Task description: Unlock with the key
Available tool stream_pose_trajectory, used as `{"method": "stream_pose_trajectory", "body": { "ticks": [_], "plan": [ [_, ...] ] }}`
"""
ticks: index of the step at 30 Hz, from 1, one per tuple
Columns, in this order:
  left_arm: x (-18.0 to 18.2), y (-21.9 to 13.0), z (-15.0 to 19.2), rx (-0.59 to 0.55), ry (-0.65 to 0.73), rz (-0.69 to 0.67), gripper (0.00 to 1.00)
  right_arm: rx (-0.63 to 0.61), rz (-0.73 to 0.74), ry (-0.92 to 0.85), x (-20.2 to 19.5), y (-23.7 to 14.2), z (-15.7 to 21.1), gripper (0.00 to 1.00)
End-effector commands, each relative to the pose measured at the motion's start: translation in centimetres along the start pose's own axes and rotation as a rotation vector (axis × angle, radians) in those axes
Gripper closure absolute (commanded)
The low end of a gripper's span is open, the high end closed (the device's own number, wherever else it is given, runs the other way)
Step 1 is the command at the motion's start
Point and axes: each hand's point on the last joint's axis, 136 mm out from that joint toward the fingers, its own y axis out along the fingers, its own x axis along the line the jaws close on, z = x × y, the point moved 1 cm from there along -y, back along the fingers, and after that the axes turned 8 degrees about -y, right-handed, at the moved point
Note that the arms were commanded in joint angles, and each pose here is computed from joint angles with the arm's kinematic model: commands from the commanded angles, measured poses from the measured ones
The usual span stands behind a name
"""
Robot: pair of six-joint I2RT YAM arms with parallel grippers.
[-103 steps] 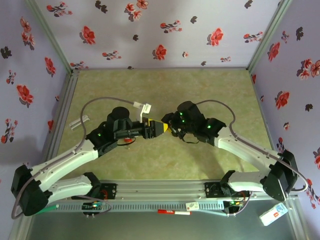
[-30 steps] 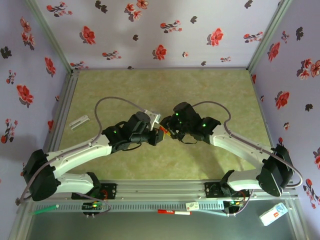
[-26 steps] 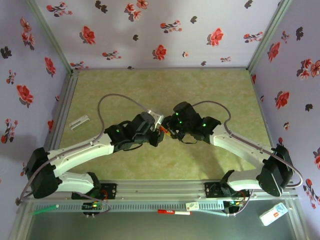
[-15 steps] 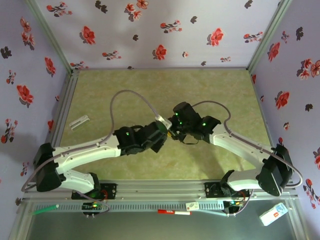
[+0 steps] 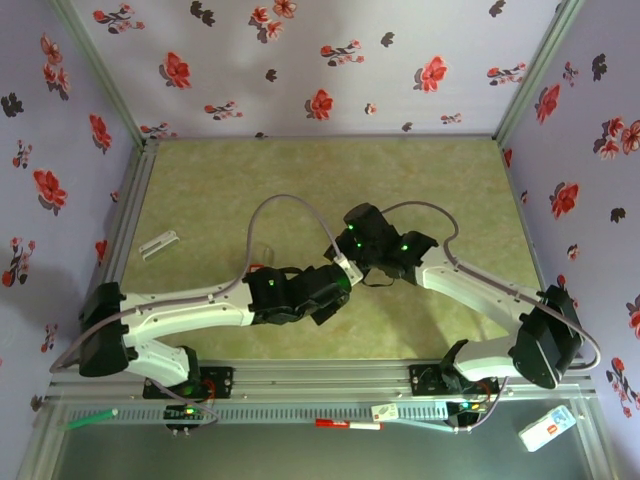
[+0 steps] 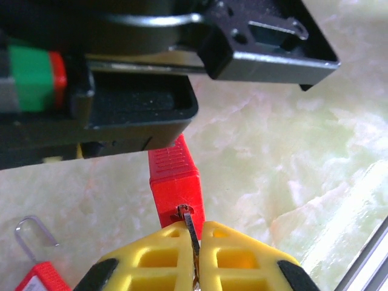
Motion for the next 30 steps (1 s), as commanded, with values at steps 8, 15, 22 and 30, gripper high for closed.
{"method": "stream_pose_trajectory", "body": {
  "ticks": [8,15,22,30],
  "plan": [
    [0.9,0.1,0.6,-0.061,-0.32,0.134,1.0,-0.088,-0.011,0.023,-1.5,-3.0,-2.2,0.48],
    [2.6,0.5,0.9,-0.104,-0.518,0.197,1.0,-0.092,-0.038,0.068,-2.5,-3.3,-2.2,0.42],
    [4.2,1.1,1.5,-0.158,-0.713,0.255,1.0,-0.04,-0.102,0.153,-3.8,-1.5,-1.1,0.35],
    [4.3,2.0,2.4,-0.163,-0.787,0.272,1.0,-0.003,-0.153,0.238,-4.6,2.7,-0.2,0.28]
  ]
}}
